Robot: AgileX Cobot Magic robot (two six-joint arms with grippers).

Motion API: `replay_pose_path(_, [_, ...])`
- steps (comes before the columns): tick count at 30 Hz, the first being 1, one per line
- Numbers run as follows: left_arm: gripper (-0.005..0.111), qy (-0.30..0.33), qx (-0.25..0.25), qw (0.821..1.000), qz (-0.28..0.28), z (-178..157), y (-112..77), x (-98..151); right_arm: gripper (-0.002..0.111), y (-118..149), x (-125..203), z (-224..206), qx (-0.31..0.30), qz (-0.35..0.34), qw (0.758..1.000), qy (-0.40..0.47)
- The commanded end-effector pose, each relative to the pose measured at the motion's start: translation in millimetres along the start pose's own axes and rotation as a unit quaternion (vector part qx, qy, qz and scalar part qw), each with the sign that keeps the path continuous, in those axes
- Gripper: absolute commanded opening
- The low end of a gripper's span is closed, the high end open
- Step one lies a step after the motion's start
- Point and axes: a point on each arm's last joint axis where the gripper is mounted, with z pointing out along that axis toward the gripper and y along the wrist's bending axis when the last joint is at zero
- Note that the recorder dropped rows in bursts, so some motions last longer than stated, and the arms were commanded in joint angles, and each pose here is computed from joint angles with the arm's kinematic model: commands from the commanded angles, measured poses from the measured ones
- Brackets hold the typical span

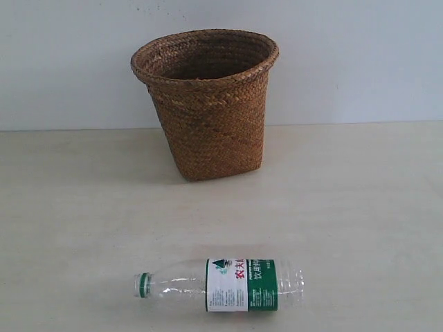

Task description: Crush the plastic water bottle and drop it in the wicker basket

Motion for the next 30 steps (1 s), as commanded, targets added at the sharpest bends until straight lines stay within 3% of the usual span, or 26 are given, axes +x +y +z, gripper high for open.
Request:
replay_pose_path(1, [0.004,0.089,-0.010,0.994,0.069,24.8,1.2,4.3,0.000,0.1,-4.4,19.4,0.000,-0.044,0.998,0.040])
replay_pose_path(8, [0.004,0.193,-0.008,0.971,0.140,48.1,3.2,15.7,0.000,5.6,2.7,50.4,-0.028,-0.112,0.984,0.136])
replay_pose_path(13, [0.004,0.268,0.046,0.939,0.210,62.4,-9.5,30.2,0.000,22.3,8.6,71.3,-0.086,-0.157,0.959,0.219])
replay_pose_path(19, [0.004,0.364,0.152,0.873,0.287,79.0,-35.5,53.0,0.000,45.9,20.5,91.6,-0.168,-0.212,0.906,0.326])
replay_pose_path(25, [0.004,0.443,0.257,0.813,0.278,93.4,-54.9,78.3,0.000,75.7,39.2,107.9,-0.255,-0.231,0.855,0.389])
replay_pose_path(30, [0.004,0.458,0.356,0.760,0.295,99.9,-63.7,104.4,0.000,103.0,62.8,115.8,-0.335,-0.235,0.803,0.433])
